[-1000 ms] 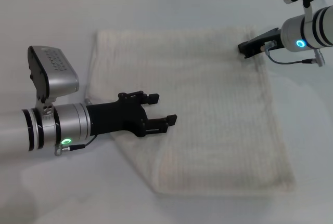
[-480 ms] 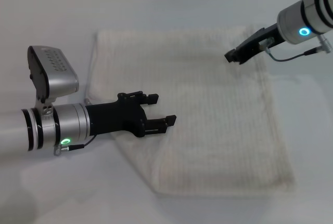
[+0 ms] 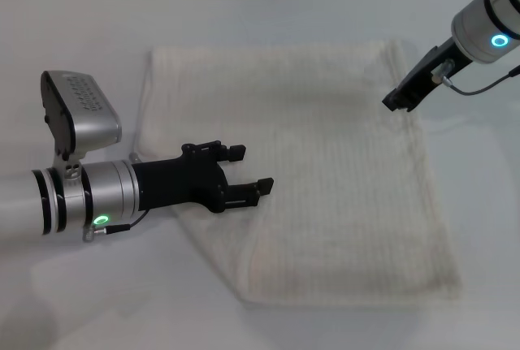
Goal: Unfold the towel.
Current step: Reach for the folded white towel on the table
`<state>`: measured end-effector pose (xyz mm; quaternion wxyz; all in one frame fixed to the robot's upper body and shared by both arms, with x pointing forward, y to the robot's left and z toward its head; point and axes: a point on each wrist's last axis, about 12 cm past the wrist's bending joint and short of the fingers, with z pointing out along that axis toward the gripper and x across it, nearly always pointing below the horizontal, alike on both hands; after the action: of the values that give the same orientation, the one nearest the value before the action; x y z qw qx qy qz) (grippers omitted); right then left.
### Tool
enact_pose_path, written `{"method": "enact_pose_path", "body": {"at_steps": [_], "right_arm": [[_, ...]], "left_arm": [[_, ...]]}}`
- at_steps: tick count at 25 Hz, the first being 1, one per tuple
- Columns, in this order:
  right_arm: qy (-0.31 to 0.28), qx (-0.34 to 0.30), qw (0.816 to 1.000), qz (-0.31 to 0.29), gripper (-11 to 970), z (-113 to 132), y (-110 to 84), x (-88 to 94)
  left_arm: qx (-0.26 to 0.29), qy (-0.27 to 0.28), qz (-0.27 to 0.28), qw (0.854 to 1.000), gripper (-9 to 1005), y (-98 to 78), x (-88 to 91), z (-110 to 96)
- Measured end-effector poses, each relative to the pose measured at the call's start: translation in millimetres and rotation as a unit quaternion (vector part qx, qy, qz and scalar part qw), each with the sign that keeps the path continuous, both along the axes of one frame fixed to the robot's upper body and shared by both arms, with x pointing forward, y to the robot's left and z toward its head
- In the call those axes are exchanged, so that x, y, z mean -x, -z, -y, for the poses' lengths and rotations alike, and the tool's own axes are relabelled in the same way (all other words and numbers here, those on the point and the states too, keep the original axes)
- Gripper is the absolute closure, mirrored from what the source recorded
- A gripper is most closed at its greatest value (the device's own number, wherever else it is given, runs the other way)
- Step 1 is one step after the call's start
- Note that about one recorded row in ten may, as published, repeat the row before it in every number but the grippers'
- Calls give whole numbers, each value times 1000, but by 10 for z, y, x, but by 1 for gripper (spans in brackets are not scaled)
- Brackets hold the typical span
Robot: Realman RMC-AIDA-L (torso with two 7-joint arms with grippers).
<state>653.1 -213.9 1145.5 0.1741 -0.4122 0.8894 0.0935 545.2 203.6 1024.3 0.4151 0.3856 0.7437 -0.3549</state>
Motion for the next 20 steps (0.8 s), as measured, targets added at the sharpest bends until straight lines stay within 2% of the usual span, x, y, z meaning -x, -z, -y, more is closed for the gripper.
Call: {"method": "enact_pose_path", "body": {"at_steps": [20], "right_arm": [[5,19,1000,-9,962,25,197,46]], "left_arm": [[0,-5,12,1000,268,-26,-39,-8]]}}
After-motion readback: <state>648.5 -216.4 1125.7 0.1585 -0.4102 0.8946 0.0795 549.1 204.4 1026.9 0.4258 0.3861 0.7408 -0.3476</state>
